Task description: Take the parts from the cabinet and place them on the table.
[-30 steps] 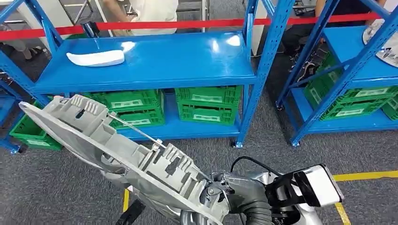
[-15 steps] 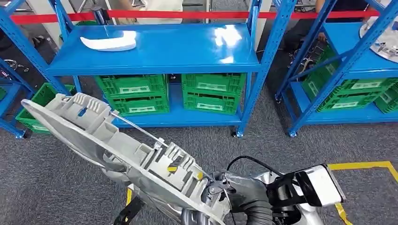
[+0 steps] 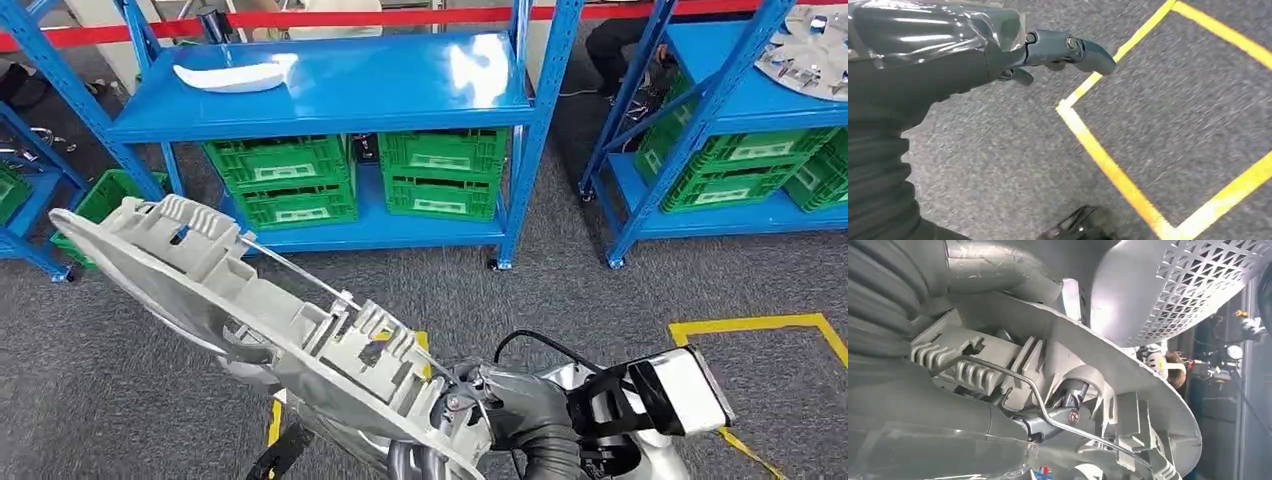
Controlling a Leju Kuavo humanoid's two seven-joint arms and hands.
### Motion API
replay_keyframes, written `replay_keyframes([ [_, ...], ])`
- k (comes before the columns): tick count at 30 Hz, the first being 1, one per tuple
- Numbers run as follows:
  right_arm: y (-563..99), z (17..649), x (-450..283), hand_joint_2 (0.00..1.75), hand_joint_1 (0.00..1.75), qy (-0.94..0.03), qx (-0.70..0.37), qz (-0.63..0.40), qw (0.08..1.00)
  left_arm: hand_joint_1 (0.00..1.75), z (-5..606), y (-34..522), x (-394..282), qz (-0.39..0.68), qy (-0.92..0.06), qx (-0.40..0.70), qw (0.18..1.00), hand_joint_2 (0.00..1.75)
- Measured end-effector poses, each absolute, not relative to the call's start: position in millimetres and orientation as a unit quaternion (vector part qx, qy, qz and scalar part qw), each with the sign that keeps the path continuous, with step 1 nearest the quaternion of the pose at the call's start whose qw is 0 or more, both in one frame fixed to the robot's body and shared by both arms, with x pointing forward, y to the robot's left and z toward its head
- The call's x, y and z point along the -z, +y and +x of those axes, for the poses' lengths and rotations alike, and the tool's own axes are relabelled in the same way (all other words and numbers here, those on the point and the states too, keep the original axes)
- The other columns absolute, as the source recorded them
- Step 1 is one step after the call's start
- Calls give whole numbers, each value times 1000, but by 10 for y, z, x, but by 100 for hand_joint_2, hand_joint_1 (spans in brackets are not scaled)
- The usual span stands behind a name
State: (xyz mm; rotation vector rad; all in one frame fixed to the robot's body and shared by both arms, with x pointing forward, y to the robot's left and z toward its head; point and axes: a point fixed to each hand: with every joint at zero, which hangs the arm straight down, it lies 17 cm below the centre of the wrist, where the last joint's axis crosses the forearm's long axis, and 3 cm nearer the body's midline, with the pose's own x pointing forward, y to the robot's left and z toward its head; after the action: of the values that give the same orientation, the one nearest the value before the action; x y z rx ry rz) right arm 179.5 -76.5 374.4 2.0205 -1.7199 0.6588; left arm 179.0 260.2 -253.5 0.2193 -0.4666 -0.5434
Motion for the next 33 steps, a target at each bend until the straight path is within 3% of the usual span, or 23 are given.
replay_keyframes([
  [33, -716, 1780, -3632, 175, 175, -630, -233, 709, 216, 0, 1977, 2773, 2469, 118, -239, 301, 916, 175],
])
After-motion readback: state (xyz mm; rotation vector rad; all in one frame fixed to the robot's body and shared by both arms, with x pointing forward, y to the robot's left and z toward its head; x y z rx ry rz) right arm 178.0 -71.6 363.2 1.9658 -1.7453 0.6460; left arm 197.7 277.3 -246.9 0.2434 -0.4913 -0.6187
